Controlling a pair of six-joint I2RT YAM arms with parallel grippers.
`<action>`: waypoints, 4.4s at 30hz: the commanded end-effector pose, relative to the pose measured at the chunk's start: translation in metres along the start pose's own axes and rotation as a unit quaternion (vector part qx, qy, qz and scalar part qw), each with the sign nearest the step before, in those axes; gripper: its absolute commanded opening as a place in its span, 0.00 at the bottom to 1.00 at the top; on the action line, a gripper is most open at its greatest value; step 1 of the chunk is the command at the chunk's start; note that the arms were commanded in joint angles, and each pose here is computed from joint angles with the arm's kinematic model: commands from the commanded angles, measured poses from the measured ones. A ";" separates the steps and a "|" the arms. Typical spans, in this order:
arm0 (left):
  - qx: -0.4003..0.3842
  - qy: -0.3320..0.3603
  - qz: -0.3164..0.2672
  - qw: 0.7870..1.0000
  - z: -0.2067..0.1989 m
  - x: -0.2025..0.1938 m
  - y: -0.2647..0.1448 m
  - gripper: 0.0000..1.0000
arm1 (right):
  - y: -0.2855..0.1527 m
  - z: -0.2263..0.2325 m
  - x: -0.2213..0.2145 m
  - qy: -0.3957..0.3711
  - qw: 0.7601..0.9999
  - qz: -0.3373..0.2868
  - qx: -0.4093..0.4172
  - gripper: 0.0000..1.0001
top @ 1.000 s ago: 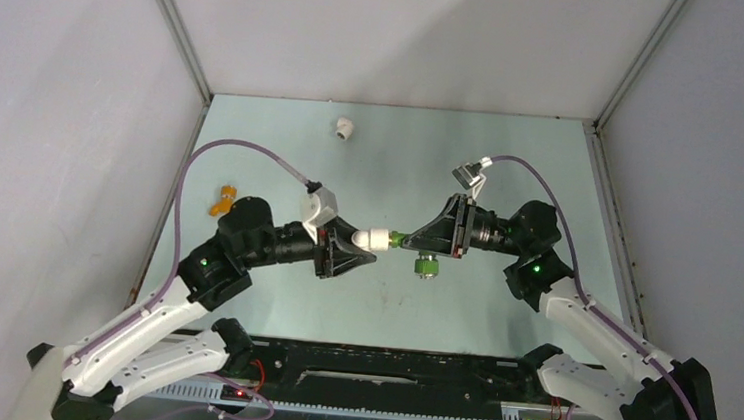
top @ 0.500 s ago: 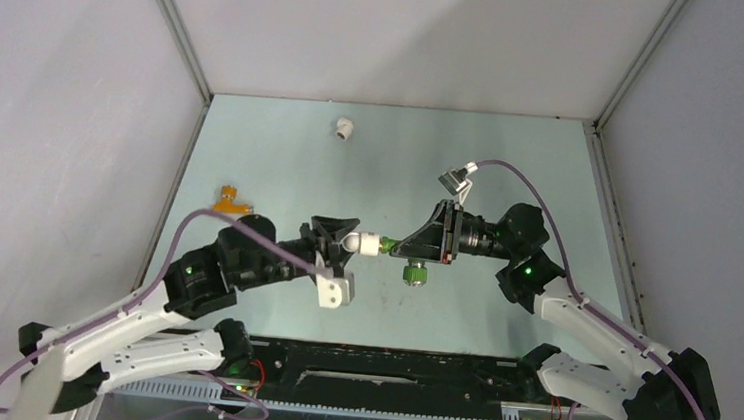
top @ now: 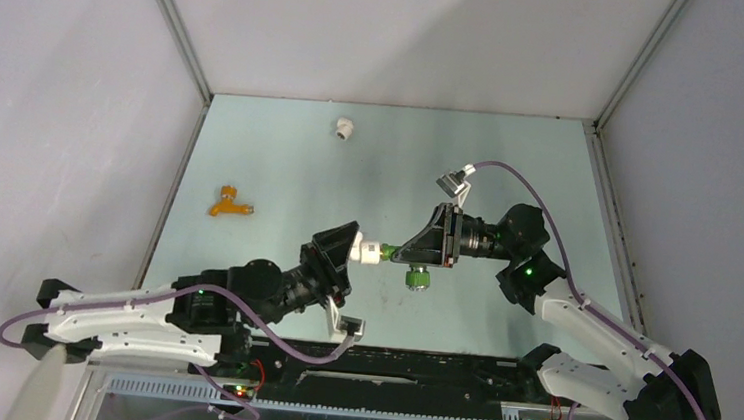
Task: Install the water faucets
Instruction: Screw the water faucet onto the adaptor.
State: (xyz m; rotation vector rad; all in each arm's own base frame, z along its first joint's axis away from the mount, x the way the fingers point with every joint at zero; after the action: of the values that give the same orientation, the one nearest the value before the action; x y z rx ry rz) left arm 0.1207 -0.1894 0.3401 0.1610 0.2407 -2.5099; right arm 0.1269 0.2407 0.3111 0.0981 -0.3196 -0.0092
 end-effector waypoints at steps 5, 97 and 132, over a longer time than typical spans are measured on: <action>-0.059 0.151 0.085 0.983 0.004 -0.013 -0.010 0.00 | -0.003 0.002 0.010 0.023 0.999 -0.023 -0.004 0.00; -0.133 -0.960 -0.160 0.186 -0.016 0.020 0.060 0.44 | -0.049 -0.003 0.019 -0.034 0.996 -0.061 -0.058 0.00; 0.005 -0.562 -0.108 0.820 -0.001 -0.005 0.031 0.00 | -0.029 0.008 0.012 -0.016 0.999 -0.030 -0.019 0.00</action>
State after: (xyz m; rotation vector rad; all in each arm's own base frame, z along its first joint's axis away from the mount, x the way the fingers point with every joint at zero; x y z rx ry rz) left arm 0.1269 -0.2220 0.3248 -1.7998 -0.1375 -2.1705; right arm 0.1411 0.2108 0.3047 0.0142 -0.2932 -0.1050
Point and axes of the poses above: each gripper's point midway between its finger pads, its own y axis out along the fingers, its own z axis along the line the jaws close on, x = y × z, the point moved 6 cm from there along -y, back along the fingers, and after that the axes turned 6 degrees about y, right-handed, at the moved point
